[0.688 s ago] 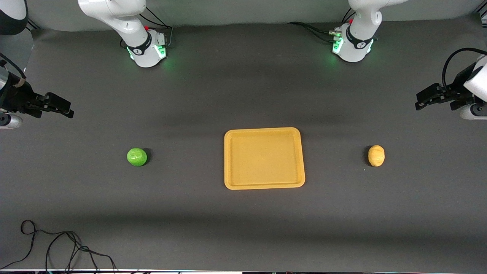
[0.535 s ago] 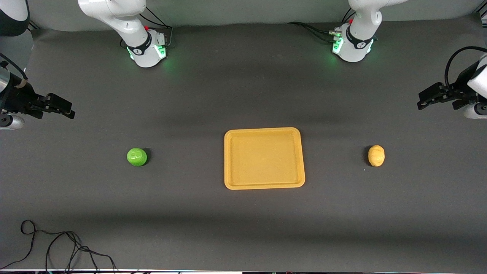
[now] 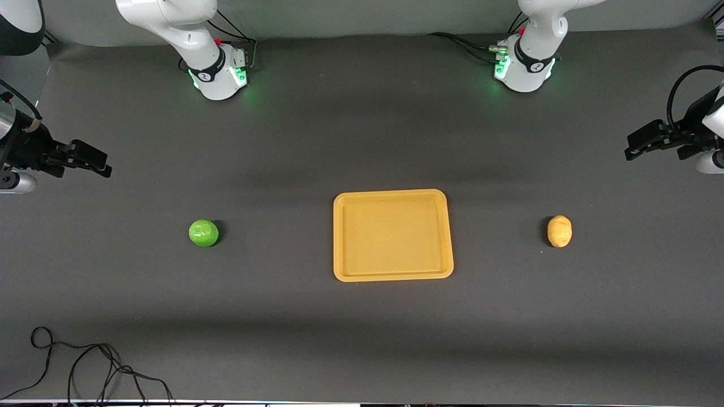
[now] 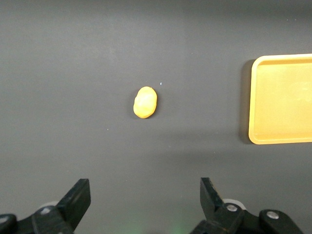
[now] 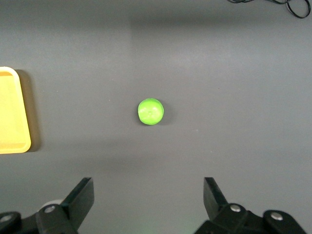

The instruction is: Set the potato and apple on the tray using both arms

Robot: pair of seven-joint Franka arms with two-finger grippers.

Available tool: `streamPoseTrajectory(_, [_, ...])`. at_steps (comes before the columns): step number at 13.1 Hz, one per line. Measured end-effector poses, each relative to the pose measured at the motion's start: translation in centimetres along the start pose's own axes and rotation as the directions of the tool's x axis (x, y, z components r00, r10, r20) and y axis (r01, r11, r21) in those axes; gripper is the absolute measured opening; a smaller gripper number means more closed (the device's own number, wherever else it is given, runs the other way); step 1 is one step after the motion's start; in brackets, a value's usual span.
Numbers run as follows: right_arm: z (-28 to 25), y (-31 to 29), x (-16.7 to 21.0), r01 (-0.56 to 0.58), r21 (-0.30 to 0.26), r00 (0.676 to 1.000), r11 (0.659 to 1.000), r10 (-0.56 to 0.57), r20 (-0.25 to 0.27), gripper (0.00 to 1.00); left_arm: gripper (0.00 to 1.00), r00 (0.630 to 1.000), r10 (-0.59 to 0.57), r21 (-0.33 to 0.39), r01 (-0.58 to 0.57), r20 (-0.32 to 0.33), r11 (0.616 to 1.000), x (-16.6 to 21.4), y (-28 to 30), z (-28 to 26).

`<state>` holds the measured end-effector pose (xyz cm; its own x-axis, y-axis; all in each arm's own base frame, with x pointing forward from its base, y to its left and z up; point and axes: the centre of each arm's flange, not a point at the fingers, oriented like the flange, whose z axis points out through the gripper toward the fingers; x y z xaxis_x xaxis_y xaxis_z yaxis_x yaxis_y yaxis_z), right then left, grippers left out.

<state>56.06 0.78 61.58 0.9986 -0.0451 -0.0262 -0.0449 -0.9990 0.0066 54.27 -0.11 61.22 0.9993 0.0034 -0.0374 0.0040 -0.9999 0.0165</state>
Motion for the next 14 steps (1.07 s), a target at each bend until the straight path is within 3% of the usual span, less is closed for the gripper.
streamPoseTrajectory(7, [0.0, 0.0, 0.1, 0.0, 0.0, 1.0, 1.0, 0.0, -0.003, 1.0, 1.0, 0.998, 0.0, 0.023, -0.001, 0.066, 1.0, 5.7, -1.9, 9.5])
streamPoseTrajectory(12, [0.6, -0.1, 0.3, 0.005, -0.001, 1.0, 1.0, -0.005, 0.006, 1.0, 1.0, 0.999, 0.003, 0.016, -0.002, -0.033, 1.0, 7.4, -2.6, 20.2])
streamPoseTrajectory(14, [1.7, -1.1, 1.0, 0.026, -0.002, 0.999, 1.0, -0.026, 0.018, 1.0, 1.0, 0.999, 0.003, 0.008, -0.002, -0.038, 1.0, 6.8, -2.7, 25.0])
